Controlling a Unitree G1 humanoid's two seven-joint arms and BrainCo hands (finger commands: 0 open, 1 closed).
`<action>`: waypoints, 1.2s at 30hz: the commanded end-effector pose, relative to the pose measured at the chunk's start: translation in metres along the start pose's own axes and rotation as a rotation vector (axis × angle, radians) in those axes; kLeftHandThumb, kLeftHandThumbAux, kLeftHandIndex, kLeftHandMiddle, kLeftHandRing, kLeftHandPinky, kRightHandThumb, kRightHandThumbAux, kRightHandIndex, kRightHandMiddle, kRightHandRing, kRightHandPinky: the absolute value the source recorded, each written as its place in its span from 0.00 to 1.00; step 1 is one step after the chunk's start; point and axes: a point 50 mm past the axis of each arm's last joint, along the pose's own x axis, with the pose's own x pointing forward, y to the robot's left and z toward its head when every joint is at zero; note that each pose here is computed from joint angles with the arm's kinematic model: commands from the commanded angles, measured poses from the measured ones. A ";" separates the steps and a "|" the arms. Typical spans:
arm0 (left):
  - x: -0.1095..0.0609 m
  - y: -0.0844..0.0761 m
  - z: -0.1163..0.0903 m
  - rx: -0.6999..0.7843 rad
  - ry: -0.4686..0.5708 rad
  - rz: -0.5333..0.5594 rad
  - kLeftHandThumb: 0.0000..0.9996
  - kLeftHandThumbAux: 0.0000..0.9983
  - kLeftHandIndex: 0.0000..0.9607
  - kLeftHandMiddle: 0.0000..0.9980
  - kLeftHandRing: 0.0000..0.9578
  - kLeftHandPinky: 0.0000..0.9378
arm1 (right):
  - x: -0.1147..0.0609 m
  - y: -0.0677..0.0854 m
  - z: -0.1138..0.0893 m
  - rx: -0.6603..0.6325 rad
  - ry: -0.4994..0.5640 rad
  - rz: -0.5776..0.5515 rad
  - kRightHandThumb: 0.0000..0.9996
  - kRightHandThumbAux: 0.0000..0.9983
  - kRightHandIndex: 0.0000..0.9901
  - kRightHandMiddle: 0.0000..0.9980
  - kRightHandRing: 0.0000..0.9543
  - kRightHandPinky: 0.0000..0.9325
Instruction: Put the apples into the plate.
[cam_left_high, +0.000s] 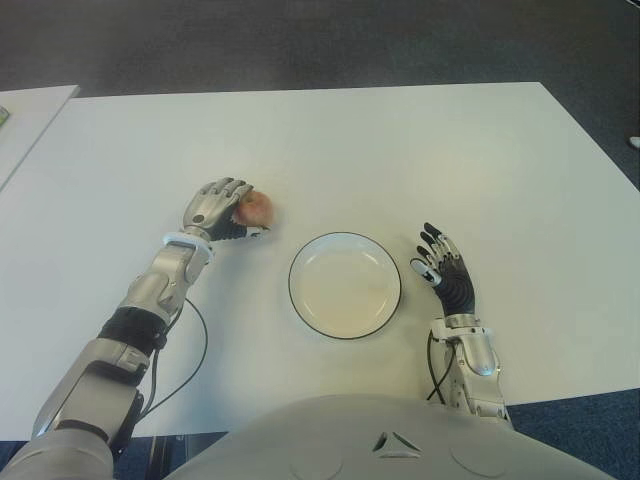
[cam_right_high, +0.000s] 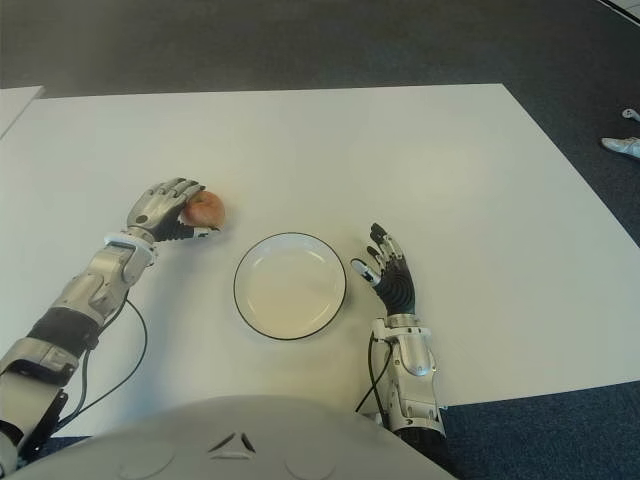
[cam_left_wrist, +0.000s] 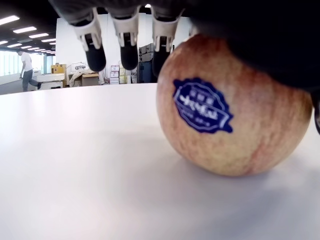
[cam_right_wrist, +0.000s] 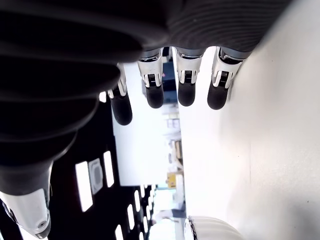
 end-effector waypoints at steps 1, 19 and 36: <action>0.002 -0.007 0.002 -0.003 0.003 -0.032 0.39 0.31 0.13 0.10 0.08 0.12 | -0.004 -0.002 -0.004 0.013 0.028 -0.010 0.24 0.63 0.18 0.10 0.07 0.11; 0.009 -0.028 0.004 -0.019 0.020 -0.081 0.42 0.29 0.18 0.17 0.15 0.18 | -0.006 -0.003 -0.002 0.009 0.012 -0.010 0.23 0.63 0.15 0.11 0.08 0.11; 0.019 -0.048 -0.003 0.062 0.046 -0.127 0.74 0.68 0.46 0.73 0.76 0.78 | -0.006 -0.007 0.000 0.008 -0.018 -0.014 0.23 0.63 0.13 0.11 0.08 0.11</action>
